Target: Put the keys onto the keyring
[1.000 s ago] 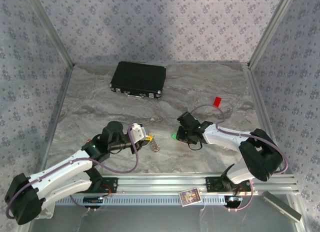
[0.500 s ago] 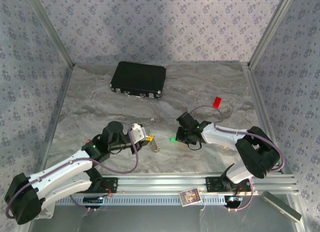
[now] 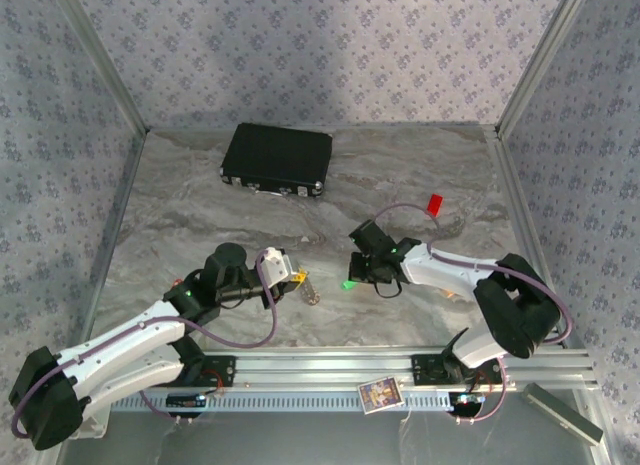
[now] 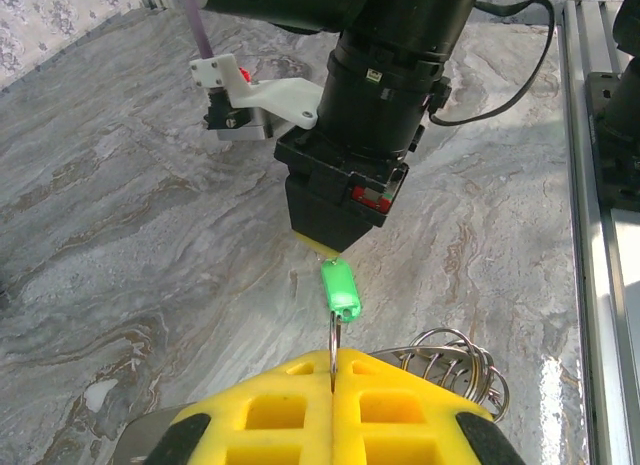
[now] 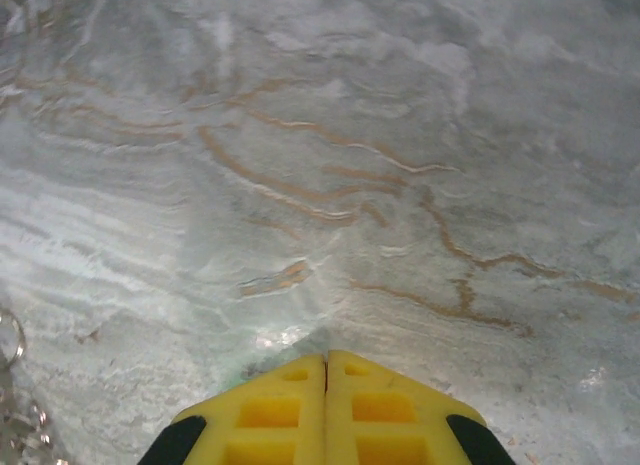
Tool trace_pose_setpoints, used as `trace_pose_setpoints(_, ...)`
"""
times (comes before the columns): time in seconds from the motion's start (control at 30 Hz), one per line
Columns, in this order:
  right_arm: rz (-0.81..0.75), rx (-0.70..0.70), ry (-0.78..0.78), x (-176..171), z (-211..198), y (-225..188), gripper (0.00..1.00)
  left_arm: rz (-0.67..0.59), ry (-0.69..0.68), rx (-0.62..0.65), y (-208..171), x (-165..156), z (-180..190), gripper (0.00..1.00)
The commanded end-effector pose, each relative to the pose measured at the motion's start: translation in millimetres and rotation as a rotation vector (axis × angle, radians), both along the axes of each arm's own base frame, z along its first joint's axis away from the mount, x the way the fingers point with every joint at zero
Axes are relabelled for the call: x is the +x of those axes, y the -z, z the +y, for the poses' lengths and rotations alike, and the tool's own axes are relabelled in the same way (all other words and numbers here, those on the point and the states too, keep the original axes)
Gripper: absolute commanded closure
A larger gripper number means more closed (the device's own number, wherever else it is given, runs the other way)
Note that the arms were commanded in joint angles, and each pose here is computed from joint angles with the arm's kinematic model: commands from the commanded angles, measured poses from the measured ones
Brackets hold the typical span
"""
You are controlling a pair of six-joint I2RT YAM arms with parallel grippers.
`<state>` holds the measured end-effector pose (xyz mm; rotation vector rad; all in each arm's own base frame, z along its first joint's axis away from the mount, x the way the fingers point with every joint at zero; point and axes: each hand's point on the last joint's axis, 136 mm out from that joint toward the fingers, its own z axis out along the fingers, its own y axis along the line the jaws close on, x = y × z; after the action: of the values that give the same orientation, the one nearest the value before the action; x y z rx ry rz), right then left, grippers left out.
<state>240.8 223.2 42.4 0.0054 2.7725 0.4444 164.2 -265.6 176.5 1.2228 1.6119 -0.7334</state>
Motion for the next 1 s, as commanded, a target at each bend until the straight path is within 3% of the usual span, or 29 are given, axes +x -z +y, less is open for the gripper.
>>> trace_pose_setpoints(0.0, -0.115, -0.043, -0.133, 6.7, 5.6, -28.3, 1.0, 0.002, -0.024, -0.025, -11.5, 4.3, -2.3, 1.0)
trace_pose_setpoints(0.3, -0.354, 0.008, -0.315, 11.0, 27.2, -83.5, 1.0, 0.105, -0.101, -0.072, -12.7, 11.0, -2.4, 1.0)
trace_pose_setpoints(0.53, -0.579, 0.115, -0.554, -4.5, 59.4, -134.7, 1.0, 0.196, -0.139, -0.087, -10.5, 12.4, -3.4, 1.0)
trace_pose_setpoints(0.97, -0.693, 0.29, -0.843, -49.9, 92.8, -166.7, 1.0, 0.254, -0.146, -0.084, -10.3, 10.9, -7.3, 1.0)
